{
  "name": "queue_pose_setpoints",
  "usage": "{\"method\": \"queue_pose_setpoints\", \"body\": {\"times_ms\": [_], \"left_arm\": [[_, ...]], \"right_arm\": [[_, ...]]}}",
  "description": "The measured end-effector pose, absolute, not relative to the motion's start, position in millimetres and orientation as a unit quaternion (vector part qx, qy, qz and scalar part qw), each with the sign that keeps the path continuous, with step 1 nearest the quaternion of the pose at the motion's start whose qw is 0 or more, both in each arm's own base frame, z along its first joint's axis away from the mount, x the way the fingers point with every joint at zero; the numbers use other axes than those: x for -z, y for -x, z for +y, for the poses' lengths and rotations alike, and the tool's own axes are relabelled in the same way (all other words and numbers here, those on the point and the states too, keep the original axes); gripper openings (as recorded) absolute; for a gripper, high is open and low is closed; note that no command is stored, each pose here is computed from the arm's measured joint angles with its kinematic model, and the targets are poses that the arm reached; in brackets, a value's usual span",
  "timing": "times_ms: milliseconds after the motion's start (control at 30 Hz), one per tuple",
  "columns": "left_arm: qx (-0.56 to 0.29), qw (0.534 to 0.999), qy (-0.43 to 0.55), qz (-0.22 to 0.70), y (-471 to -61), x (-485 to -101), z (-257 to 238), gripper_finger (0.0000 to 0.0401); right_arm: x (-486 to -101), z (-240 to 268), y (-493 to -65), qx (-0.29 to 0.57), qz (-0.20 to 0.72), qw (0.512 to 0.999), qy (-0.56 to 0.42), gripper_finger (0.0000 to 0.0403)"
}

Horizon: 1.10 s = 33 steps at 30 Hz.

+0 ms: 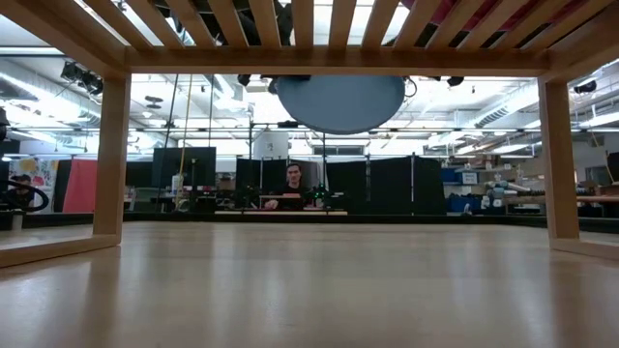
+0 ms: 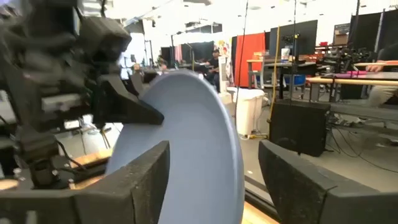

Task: Place and stack plates onto a shelf
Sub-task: Stack the blue plate on top of the black plate on the shelf

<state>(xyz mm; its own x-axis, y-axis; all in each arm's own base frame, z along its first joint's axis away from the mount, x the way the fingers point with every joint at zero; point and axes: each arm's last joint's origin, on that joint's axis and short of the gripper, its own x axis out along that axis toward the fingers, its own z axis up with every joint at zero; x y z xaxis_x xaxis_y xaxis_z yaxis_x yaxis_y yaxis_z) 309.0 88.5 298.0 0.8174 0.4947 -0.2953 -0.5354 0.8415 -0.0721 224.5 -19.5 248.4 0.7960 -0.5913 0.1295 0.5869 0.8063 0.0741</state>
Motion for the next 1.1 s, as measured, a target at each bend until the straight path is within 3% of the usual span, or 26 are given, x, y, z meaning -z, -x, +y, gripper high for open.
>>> {"method": "queue_pose_setpoints", "body": {"times_ms": [633,900,1100], "left_arm": [[-0.271,0.95,0.076,0.138,-309,-297,88,0.0033],[-0.271,0.949,0.076,0.139,-309,-297,88,0.0033],[-0.271,0.95,0.075,0.139,-309,-297,88,0.0033]], "right_arm": [[-277,-10,-151,0.214,-0.01,0.976,0.038,0.025],[-270,-7,-117,0.15,0.043,0.986,0.049,0.0245],[-261,-7,-95,0.146,0.076,0.986,0.005,0.024]]}}
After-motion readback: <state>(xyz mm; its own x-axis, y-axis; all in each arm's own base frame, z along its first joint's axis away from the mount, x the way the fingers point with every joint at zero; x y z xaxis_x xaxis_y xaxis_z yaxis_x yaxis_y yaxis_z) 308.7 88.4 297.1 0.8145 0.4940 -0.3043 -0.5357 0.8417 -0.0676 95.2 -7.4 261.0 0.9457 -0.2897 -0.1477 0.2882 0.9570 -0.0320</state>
